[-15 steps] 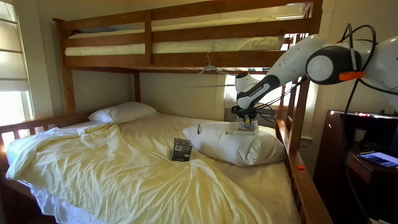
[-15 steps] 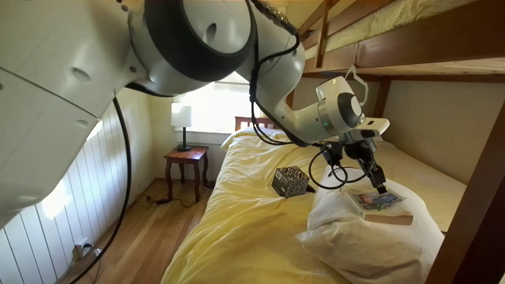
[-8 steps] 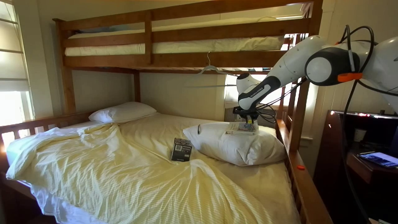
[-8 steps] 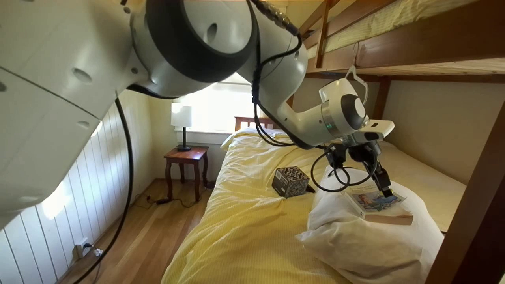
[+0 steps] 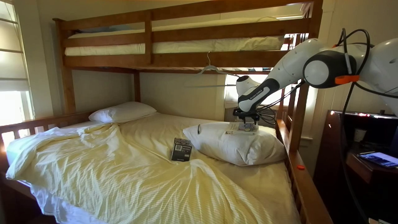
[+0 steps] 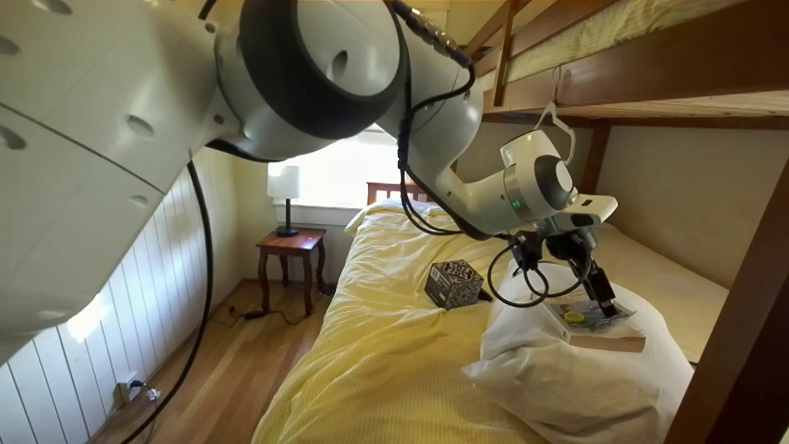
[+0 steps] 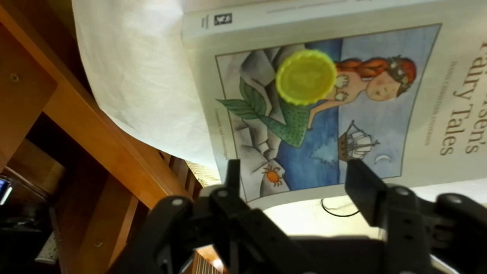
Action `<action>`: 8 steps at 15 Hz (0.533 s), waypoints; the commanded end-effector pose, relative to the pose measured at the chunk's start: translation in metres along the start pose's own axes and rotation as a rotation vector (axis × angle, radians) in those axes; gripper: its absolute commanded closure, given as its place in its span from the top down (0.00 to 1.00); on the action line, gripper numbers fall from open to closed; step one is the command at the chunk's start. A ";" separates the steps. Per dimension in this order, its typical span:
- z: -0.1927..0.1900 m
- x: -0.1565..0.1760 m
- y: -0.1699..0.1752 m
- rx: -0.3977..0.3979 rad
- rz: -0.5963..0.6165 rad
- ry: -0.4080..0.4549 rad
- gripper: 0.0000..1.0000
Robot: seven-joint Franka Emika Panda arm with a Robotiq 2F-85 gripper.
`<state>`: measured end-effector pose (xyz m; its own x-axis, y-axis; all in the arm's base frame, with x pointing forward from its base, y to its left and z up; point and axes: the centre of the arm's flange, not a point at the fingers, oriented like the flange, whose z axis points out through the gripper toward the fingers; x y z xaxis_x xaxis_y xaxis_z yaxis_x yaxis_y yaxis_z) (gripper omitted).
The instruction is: Put the yellow ring and orange ring on the book
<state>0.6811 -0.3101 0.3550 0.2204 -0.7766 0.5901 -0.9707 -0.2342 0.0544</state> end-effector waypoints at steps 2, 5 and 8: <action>-0.010 0.009 -0.005 0.008 -0.010 0.011 1.00; -0.029 0.012 -0.004 0.055 -0.049 0.004 1.00; -0.045 0.011 -0.008 0.143 -0.102 -0.027 1.00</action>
<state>0.6895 -0.2992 0.3813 0.2765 -0.7519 0.5985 -0.9484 -0.3141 0.0436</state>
